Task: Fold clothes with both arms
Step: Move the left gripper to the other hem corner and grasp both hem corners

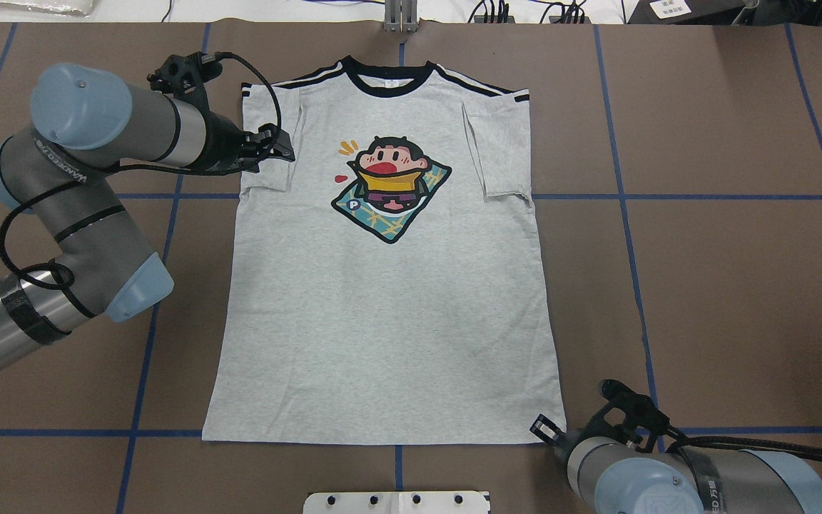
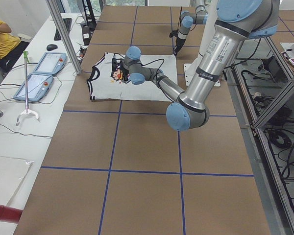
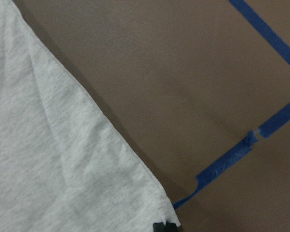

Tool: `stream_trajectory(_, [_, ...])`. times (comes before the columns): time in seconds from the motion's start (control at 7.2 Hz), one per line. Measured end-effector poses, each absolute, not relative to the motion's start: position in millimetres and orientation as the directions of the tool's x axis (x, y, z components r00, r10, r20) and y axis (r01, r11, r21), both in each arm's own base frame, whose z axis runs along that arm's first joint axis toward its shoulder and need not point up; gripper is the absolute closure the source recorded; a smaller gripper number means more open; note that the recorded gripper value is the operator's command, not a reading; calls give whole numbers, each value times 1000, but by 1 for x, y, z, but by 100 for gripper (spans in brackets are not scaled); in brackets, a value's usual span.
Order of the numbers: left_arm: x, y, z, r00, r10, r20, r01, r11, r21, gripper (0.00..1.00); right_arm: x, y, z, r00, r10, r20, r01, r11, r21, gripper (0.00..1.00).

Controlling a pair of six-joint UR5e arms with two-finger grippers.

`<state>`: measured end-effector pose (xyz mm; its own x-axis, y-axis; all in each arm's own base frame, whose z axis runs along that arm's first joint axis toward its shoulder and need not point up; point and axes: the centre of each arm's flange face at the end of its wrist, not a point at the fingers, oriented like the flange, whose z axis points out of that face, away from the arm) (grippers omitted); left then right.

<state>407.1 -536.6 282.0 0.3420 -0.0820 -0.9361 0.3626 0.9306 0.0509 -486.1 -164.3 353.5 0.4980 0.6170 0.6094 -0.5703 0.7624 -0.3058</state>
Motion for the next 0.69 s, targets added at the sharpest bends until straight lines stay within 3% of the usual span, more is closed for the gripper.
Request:
stream_trajectory(0.28, [405, -492, 276, 317, -176, -932, 348, 936, -59, 31, -483, -166, 348, 478, 631, 611, -577, 750, -323, 100])
stream_trajectory(0.69, [403, -357, 313, 354, -316, -880, 334, 922, -196, 32, -476, -173, 342, 461, 639, 615, -583, 741, -333, 100])
